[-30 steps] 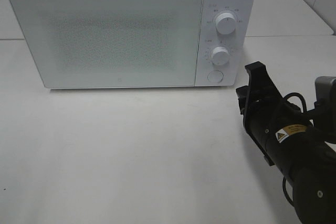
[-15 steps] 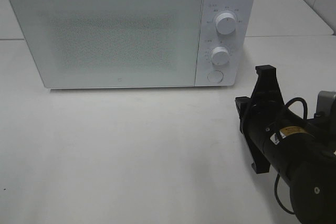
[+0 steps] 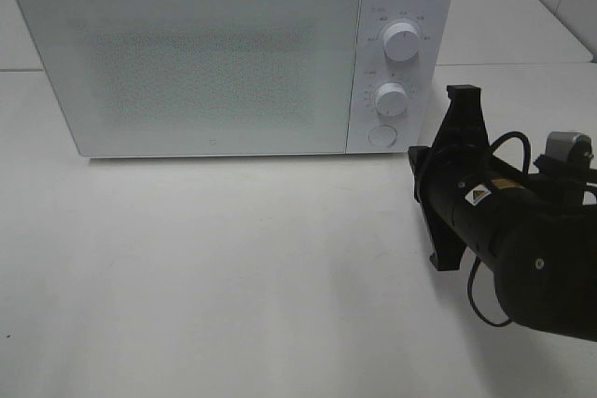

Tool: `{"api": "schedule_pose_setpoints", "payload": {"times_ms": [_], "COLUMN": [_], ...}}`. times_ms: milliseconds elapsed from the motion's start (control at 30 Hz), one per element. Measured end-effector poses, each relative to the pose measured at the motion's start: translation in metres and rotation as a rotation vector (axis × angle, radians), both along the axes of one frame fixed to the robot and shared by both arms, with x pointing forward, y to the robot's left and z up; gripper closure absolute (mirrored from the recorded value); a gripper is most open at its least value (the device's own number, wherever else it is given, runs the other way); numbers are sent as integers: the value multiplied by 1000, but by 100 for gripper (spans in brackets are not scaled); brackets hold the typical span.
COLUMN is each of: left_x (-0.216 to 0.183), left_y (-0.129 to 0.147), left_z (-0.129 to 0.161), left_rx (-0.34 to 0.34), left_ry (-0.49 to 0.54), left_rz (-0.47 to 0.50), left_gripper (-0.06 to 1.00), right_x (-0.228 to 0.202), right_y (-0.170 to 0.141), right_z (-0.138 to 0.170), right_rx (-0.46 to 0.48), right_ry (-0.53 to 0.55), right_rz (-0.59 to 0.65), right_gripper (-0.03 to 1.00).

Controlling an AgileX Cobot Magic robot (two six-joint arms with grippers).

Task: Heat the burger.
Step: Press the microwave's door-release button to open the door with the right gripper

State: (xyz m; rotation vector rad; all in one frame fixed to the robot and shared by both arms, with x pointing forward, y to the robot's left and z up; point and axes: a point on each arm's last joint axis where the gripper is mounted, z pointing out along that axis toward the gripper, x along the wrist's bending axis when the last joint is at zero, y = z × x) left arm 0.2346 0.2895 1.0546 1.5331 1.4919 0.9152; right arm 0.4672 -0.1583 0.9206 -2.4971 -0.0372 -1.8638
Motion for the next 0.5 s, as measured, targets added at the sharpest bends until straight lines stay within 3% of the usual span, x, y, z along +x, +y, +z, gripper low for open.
{"api": "schedule_pose_setpoints", "payload": {"times_ms": [500], "left_x": [0], "left_y": [0], "left_z": [0], "left_rx": [0], "left_ry": [0], "left_rz": [0], "left_gripper": [-4], "right_x": [29], "right_y": [25], "right_z": [-25], "right_rx": [18], "right_ry": [31], "right_rz": [1], "right_gripper": [95]}}
